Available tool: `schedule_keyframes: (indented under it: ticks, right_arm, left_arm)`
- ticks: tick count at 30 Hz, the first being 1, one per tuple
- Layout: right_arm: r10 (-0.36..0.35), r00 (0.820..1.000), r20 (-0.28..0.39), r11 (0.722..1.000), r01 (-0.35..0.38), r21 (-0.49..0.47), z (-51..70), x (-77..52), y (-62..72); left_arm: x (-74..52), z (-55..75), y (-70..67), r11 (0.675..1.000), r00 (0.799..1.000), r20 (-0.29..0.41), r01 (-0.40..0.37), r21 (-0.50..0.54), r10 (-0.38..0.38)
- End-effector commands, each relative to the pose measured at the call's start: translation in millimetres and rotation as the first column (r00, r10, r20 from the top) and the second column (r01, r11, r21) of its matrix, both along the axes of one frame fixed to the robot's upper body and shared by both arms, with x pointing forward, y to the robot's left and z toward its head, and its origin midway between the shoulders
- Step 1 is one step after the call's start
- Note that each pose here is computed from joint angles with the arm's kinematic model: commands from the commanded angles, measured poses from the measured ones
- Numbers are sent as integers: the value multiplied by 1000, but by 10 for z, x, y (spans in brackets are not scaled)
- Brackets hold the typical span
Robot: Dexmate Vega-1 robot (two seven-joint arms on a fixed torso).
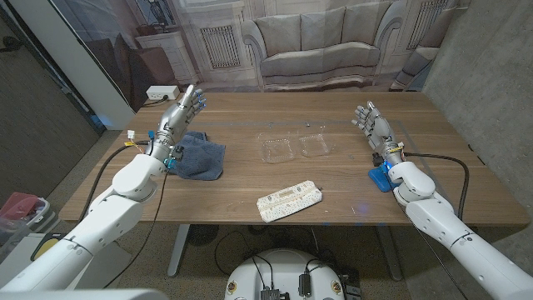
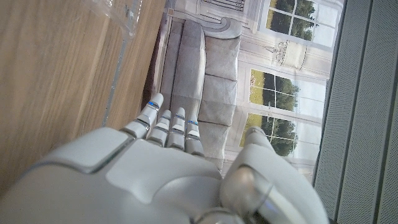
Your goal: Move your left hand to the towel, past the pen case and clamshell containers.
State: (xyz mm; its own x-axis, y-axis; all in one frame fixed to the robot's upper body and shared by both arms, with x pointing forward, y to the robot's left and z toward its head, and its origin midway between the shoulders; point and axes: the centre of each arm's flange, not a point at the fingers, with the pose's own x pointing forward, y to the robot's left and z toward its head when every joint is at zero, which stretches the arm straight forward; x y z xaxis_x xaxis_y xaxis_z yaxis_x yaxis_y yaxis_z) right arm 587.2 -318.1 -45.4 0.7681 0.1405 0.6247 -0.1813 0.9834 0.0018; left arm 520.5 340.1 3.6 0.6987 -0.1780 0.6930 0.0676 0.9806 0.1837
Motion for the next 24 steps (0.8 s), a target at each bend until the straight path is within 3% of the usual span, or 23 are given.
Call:
schedule_keyframes:
  ticks: [1,13,24]
  right_arm:
    - [-8,1000,-2,1000,8,5,-47,-45,-36]
    - [-15,1000,4,1000,15,7,-17,-98,-44]
    - [-7,1000,-2,1000,7,2,-5,-71,-20]
  left_arm:
    - [-96,28,130,999,999,31,-46,23,45]
    - [-169,21,151,998,989,136,-61,7,59]
    - [-266,-36,240,995,982,163,-99,-8,99]
